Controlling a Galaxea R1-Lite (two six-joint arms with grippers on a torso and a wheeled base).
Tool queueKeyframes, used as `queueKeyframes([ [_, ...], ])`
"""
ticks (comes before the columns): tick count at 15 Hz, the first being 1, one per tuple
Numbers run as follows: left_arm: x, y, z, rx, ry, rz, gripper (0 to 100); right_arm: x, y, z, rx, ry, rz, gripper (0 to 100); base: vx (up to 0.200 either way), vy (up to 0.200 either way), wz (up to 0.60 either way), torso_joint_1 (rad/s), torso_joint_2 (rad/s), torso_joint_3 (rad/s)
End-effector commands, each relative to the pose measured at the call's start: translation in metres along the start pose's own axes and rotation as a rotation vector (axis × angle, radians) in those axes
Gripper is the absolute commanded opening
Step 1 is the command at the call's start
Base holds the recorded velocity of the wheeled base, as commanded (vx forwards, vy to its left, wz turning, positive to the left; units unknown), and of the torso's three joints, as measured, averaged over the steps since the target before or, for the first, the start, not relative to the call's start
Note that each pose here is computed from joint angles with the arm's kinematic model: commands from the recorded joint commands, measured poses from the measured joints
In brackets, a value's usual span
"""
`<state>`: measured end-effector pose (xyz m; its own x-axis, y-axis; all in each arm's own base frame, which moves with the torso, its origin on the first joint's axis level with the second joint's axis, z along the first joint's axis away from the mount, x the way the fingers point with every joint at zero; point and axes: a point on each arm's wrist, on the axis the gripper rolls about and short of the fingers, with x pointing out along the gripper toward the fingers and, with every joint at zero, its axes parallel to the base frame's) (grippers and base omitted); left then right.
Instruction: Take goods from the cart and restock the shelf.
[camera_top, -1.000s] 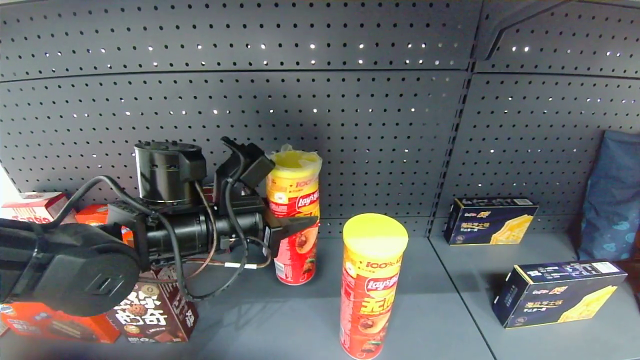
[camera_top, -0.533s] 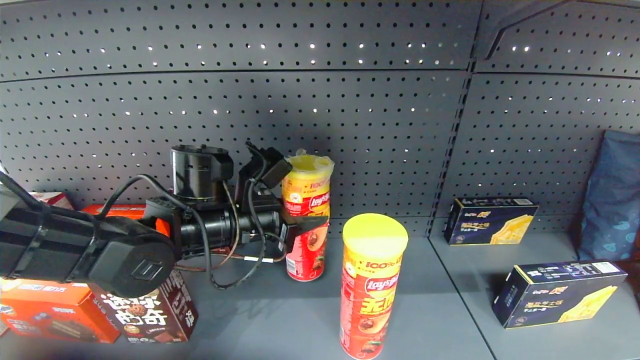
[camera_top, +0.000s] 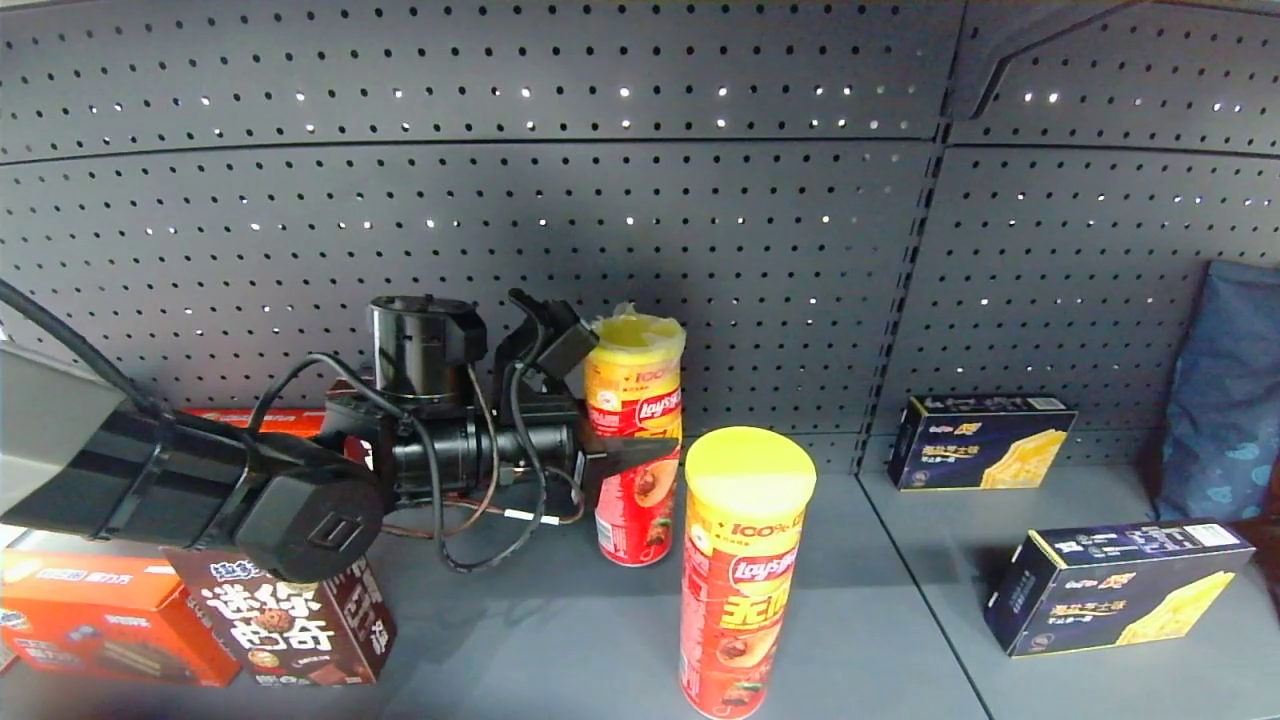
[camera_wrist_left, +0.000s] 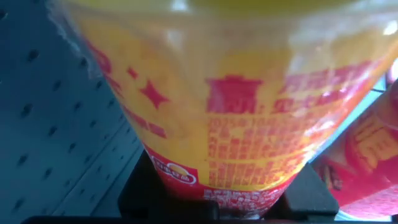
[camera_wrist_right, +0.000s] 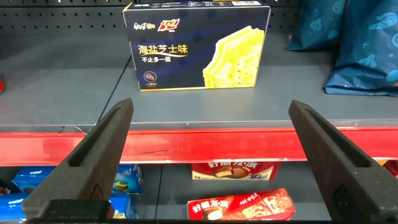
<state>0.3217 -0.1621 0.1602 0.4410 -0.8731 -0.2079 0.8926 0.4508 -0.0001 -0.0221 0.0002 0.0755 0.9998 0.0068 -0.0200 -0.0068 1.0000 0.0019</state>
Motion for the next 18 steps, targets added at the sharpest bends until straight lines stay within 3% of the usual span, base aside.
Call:
queueKeyframes([
  [1, 0.002, 0.009, -0.003, 0.001, -0.012, -0.035, 0, 0.0, 0.0, 0.0, 0.0, 0.001, 0.001, 100, 0.0, 0.0, 0.0, 0.0, 0.0, 0.0],
  [2, 0.0, 0.015, -0.002, 0.0, -0.029, -0.098, 0, 0.0, 0.0, 0.0, 0.0, 0.001, 0.001, 100, 0.0, 0.0, 0.0, 0.0, 0.0, 0.0],
  [7, 0.009, 0.026, -0.004, 0.011, -0.036, -0.098, 0, 0.0, 0.0, 0.0, 0.0, 0.001, 0.001, 100, 0.0, 0.0, 0.0, 0.0, 0.0, 0.0],
  [9, 0.012, 0.031, -0.011, 0.051, -0.024, -0.093, 0, 0.0, 0.0, 0.0, 0.0, 0.001, 0.001, 100, 0.0, 0.0, 0.0, 0.0, 0.0, 0.0],
  [18, 0.026, 0.027, -0.016, 0.063, -0.015, -0.122, 0, 0.0, 0.0, 0.0, 0.0, 0.001, 0.001, 100, 0.0, 0.0, 0.0, 0.0, 0.0, 0.0],
])
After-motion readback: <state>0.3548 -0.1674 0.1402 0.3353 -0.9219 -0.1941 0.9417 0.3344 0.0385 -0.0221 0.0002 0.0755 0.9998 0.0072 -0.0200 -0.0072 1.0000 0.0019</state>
